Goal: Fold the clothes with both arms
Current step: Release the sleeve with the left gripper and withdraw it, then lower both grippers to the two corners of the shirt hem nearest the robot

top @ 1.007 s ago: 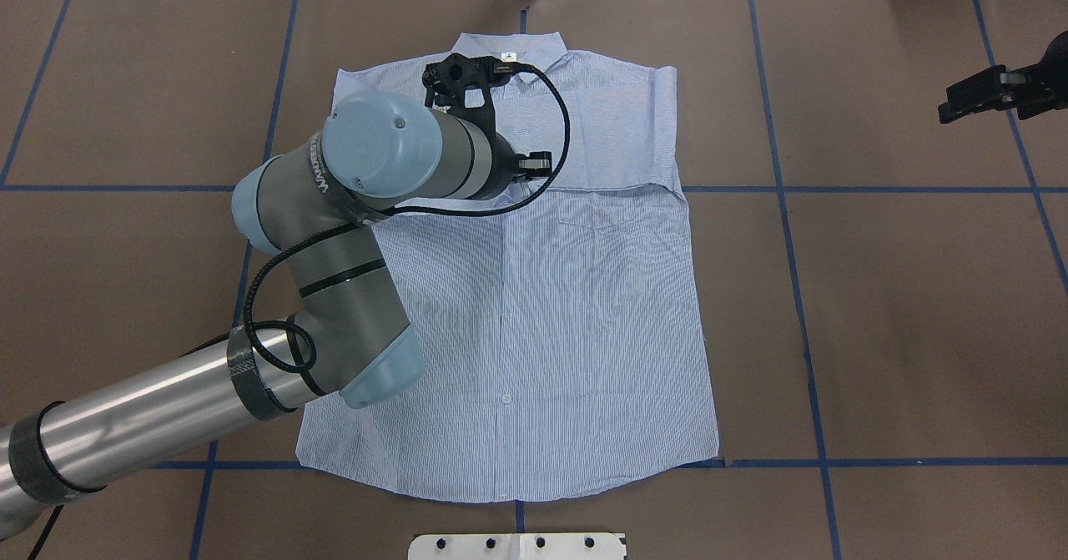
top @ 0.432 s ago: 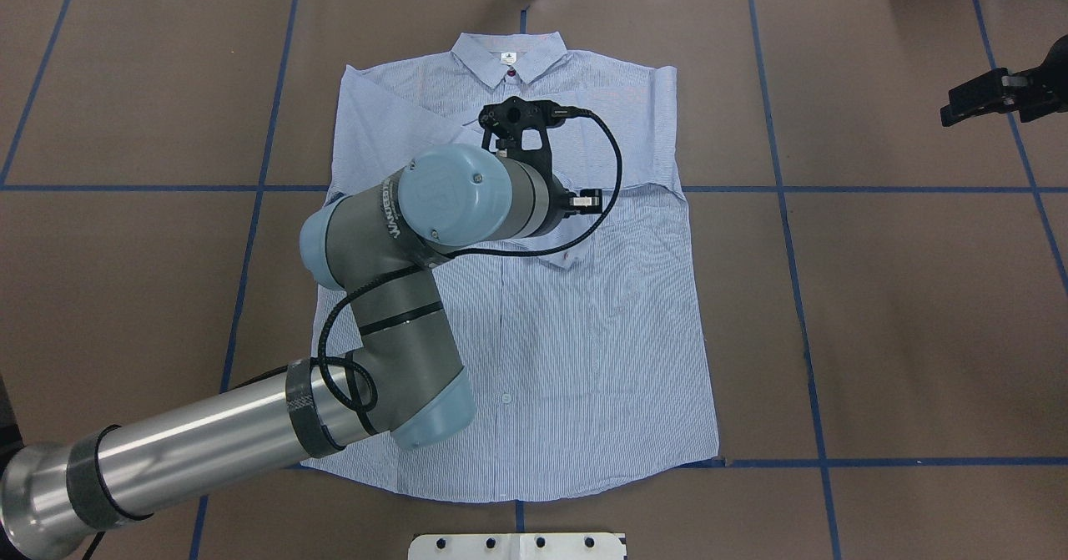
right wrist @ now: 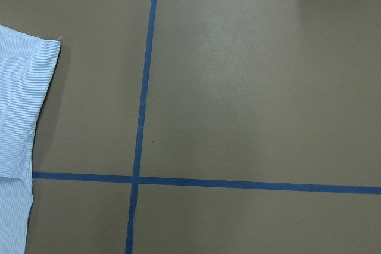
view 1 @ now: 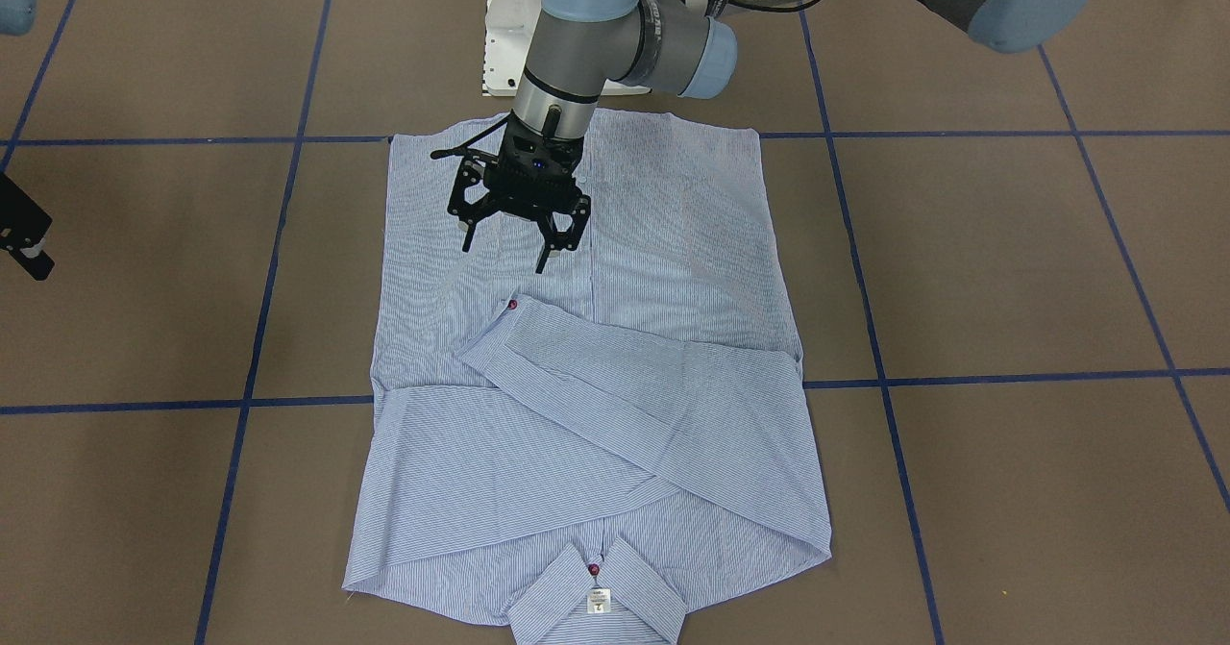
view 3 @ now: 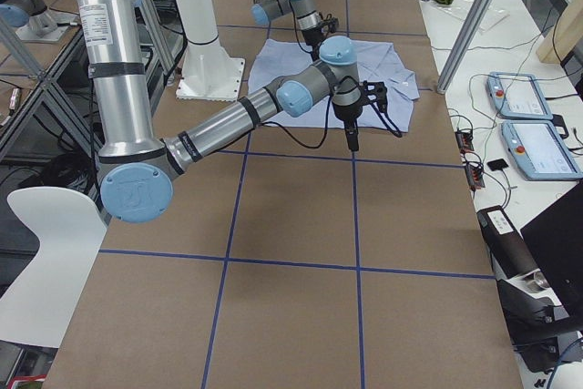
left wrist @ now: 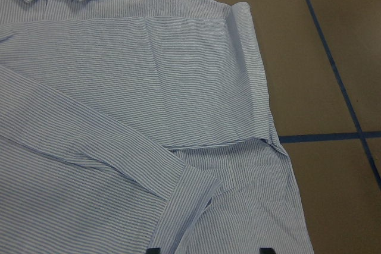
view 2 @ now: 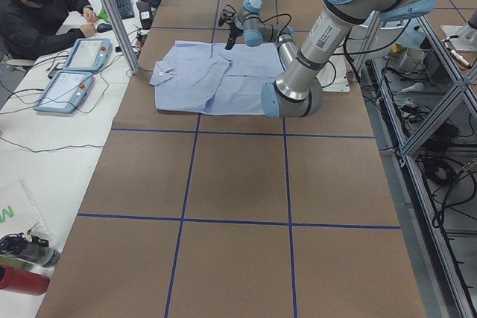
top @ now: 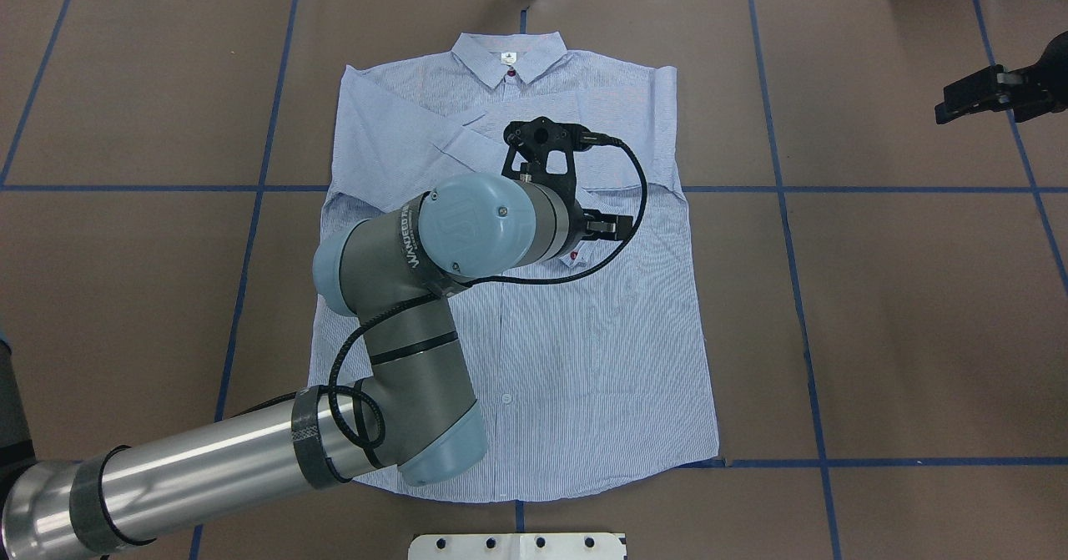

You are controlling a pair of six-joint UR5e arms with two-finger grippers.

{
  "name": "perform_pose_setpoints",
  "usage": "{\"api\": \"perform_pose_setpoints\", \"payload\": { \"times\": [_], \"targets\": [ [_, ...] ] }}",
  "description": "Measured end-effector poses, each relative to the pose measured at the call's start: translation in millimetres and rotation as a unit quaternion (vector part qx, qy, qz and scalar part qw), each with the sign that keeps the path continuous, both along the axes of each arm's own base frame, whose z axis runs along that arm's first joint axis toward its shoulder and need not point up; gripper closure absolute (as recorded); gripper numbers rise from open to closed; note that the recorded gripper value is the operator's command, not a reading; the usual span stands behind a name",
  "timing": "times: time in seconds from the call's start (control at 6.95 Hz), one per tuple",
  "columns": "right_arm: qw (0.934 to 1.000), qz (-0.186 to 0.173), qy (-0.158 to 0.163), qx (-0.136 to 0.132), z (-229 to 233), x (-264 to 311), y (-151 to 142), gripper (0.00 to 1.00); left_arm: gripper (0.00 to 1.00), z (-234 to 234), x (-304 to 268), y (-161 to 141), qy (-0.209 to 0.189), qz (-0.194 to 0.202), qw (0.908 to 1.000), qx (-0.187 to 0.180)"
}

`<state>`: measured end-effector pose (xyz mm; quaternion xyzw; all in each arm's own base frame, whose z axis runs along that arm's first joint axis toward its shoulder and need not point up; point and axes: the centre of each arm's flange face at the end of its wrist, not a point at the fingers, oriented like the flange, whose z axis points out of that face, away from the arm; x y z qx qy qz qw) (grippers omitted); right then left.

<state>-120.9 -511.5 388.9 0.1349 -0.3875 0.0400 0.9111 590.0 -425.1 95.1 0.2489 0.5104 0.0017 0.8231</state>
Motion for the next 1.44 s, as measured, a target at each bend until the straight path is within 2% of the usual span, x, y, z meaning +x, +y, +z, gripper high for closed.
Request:
{"api": "perform_pose_setpoints", "payload": {
  "times": [0.29,0.43,0.72,1.01,1.15,1.3,1.44],
  "targets": [
    [0.9994,0.017,-0.026,-0.012,-14.2,-27.1,10.8,0.0,0.0,11.4,-41.7,16.0,-0.021,0.049,0.9974,0.048],
    [0.9983,0.034,-0.041,-0.023,-31.3,-51.9,27.1,0.0,0.0,26.6,-72.6,20.4,-0.024,0.067,0.9954,0.064],
    [0.9939,0.076,-0.068,-0.044,-71.8,-115.5,94.1,0.0,0.0,85.6,-157.5,40.3,-0.035,0.061,0.9951,0.069],
    [0.9895,0.106,-0.078,-0.059,-88.8,-169.9,177.6,0.0,0.0,137.8,-214.5,64.9,-0.054,0.051,0.996,0.051],
    [0.9892,0.108,-0.079,-0.06,-90.4,-180.7,205.7,0.0,0.0,167.1,-232.2,74.9,-0.057,0.028,0.9977,0.025],
    [0.9892,0.11,-0.078,-0.056,-91.7,-185.3,220.0,0.0,0.0,196.0,-240.0,89.1,-0.05,-0.007,0.9987,-0.006],
    [0.9894,0.112,-0.077,-0.051,-91.9,-188.1,226.2,0.0,0.0,224.5,-231.6,113.4,-0.05,-0.025,0.9978,-0.035]
  ]
}}
